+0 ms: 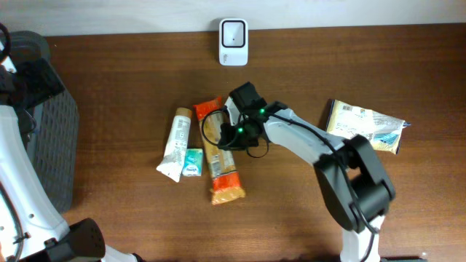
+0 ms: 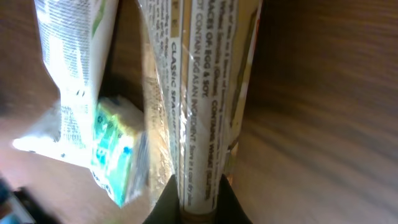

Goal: Scan the item barcode

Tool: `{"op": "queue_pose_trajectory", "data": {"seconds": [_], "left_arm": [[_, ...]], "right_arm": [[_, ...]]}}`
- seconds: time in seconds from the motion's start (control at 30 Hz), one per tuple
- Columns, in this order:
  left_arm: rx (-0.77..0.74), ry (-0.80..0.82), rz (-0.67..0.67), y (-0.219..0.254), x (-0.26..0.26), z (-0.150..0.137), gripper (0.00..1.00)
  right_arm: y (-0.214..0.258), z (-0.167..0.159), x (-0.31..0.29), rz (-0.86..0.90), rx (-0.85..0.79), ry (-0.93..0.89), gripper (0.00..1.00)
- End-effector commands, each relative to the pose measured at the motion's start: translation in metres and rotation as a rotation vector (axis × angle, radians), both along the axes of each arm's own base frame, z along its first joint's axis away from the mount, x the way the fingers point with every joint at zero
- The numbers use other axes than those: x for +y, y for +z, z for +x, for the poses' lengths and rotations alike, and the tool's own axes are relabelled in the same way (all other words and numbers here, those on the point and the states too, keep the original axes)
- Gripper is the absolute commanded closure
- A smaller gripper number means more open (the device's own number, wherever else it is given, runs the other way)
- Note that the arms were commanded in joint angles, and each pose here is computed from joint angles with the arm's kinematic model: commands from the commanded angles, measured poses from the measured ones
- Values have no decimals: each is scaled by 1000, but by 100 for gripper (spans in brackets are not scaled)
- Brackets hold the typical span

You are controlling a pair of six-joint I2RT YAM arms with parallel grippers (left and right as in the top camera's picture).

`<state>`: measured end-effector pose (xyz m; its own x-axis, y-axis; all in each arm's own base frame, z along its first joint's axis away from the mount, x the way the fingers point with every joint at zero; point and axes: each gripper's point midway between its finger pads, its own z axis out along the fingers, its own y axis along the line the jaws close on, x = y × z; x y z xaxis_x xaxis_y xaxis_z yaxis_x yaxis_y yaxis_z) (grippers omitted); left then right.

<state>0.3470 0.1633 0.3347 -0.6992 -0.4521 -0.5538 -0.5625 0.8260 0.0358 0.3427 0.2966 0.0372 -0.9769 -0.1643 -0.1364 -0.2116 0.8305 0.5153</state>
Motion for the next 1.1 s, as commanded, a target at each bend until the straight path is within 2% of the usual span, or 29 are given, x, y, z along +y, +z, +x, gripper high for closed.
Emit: {"op": "queue_pose_trajectory", "data": {"seconds": [0.0,0.07,0.1,0.23,0.3,0.37,0.4,0.43,0.47,0.53,0.6,0.73,0.8,0.87,0.93,1.07], "left_arm": [[-3,-8,14,4,1,-2,1],[-4,-9,13,4,1,-2,1],[-4,-8,14,4,1,-2,1],[-4,-8,14,4,1,-2,1],[-4,-8,14,4,1,-2,1],[-4,-8,13,4,1,-2,1],[-4,-8,13,4,1,-2,1],[-4,-8,14,4,1,-2,1],[-4,-8,13,4,1,-2,1],[-4,-8,14,4,1,-2,1],[-4,-8,14,4,1,-2,1],[-4,-8,14,4,1,-2,1],[-4,-8,14,4,1,-2,1],[-4,-8,14,4,1,-2,1],[-4,-8,14,4,1,-2,1],[-4,-8,13,4,1,-2,1]], "right_arm": [[79,31,-62,-393,-309,-100,96],[87,27,-109,-746,-392,-115,96],[85,24,-116,-837,-414,-90,96],[27,7,-91,-920,-342,94,96],[7,-17,-58,-855,-304,236,80],[6,-35,-21,-760,-324,347,69],[6,-37,-18,-762,-332,360,59],[7,-31,-25,-780,-339,358,32],[7,-25,-32,-784,-331,341,26],[5,-16,-44,-768,-296,302,26],[3,-25,-33,-735,-288,353,26],[5,-43,16,-696,-415,455,28],[-10,-37,20,-740,-449,455,30],[-36,-36,11,-797,-414,471,31],[-34,-25,1,-873,-455,415,38],[-32,-6,-18,-934,-471,366,38]]}}
